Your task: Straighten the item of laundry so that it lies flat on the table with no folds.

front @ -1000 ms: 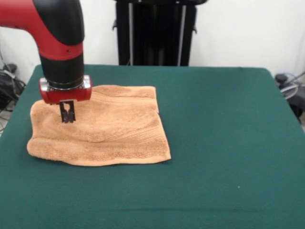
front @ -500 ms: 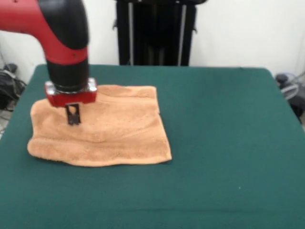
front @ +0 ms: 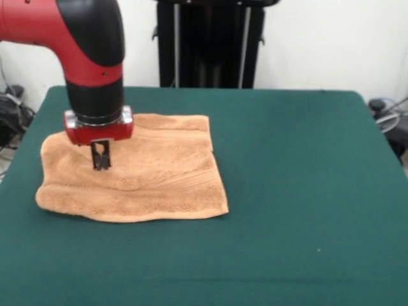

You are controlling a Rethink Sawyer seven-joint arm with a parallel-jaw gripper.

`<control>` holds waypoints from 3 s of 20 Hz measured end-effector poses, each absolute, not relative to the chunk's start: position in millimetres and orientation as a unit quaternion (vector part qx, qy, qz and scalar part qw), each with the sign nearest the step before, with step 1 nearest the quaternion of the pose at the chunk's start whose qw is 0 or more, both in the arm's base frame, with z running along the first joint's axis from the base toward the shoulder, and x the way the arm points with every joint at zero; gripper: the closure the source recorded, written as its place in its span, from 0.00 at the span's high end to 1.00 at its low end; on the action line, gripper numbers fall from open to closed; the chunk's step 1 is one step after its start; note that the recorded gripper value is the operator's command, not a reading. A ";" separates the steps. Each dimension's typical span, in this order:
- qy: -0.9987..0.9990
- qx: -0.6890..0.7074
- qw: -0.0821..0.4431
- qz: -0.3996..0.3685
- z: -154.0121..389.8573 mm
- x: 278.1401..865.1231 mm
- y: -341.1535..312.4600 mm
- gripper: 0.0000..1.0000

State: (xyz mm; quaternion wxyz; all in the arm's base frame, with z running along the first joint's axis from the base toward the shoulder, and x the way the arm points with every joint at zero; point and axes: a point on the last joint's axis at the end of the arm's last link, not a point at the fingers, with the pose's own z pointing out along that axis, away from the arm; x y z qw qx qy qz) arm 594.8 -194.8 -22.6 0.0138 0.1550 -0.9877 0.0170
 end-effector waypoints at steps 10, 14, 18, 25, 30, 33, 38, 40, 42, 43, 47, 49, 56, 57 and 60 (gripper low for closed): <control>-0.989 0.145 0.018 0.019 -21.5 586.1 -208.5 1.00; -0.989 0.147 0.018 0.021 -19.3 586.8 -206.7 1.00; -0.988 0.150 0.015 0.023 -18.5 588.5 -204.9 1.00; -0.987 0.159 0.005 0.037 -17.8 591.3 -199.9 1.00; -0.986 0.160 0.000 0.044 -12.3 594.2 -202.0 1.00; -0.986 0.157 -0.006 0.049 -3.4 598.6 -205.1 1.00; -0.987 0.148 -0.017 0.054 12.7 607.5 -209.3 1.00; -0.988 0.144 -0.021 0.055 18.0 610.7 -210.5 1.00; -0.988 0.140 -0.024 0.055 22.2 613.6 -211.3 1.00; -0.988 0.139 -0.025 0.056 22.7 614.4 -211.6 1.00; -0.988 0.137 -0.029 0.058 23.1 620.0 -213.6 1.00; -0.988 0.137 -0.030 0.058 21.6 622.4 -214.4 1.00; -0.989 0.132 -0.033 0.058 8.6 630.8 -220.2 1.00; -0.989 0.131 -0.033 0.058 6.1 631.8 -220.9 1.00; -0.989 0.130 -0.033 0.056 0.0 632.8 -221.6 1.00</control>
